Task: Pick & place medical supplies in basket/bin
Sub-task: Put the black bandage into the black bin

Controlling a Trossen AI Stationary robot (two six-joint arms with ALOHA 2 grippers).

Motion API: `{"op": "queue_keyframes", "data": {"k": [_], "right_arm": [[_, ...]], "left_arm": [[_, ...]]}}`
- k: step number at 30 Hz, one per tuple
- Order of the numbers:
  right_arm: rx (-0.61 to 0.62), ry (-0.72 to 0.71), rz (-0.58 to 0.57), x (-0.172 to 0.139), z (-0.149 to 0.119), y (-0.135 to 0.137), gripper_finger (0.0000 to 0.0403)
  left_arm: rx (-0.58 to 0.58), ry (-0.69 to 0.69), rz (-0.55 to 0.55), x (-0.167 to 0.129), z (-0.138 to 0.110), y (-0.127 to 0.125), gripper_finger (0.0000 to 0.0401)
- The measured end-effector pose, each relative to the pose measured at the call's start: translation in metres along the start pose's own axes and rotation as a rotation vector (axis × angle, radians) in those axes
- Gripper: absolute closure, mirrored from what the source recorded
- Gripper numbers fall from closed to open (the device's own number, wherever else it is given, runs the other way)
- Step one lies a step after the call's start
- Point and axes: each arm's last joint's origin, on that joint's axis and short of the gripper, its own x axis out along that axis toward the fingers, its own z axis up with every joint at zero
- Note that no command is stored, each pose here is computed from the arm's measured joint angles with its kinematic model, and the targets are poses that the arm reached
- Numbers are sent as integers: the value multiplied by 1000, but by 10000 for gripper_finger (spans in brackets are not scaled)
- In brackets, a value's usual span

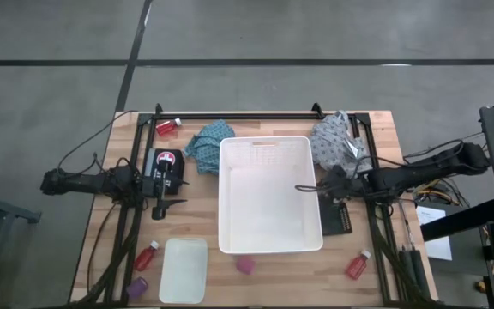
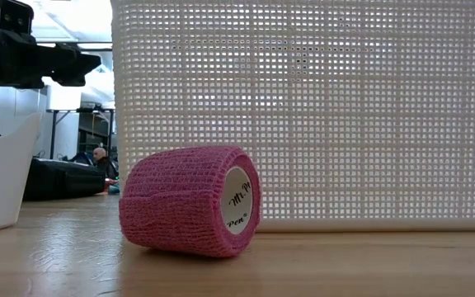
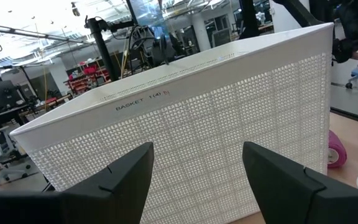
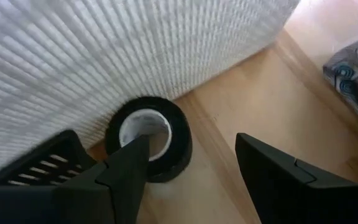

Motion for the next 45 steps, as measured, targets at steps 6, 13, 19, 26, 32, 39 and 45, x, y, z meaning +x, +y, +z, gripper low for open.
{"op": "queue_keyframes", "data": {"k": [6,13,19,26,32,39,45], "right_arm": [[-3,9,-12,7,0,2,171],[-7,22,-17,8,0,3,190],[-7,34,0,8,0,4,221],[-7,44,13,8,-1,4,267],[-8,62,35,8,-2,4,310],[13,65,34,8,-2,4,357],[14,67,34,8,-2,4,378]], "left_arm": [[0,1,0,0,0,0,148],[0,1,0,0,0,0,148],[0,1,0,0,0,0,148],[0,1,0,0,0,0,148],[0,0,0,0,0,0,148],[0,0,0,0,0,0,148],[0,1,0,0,0,0,148]]}}
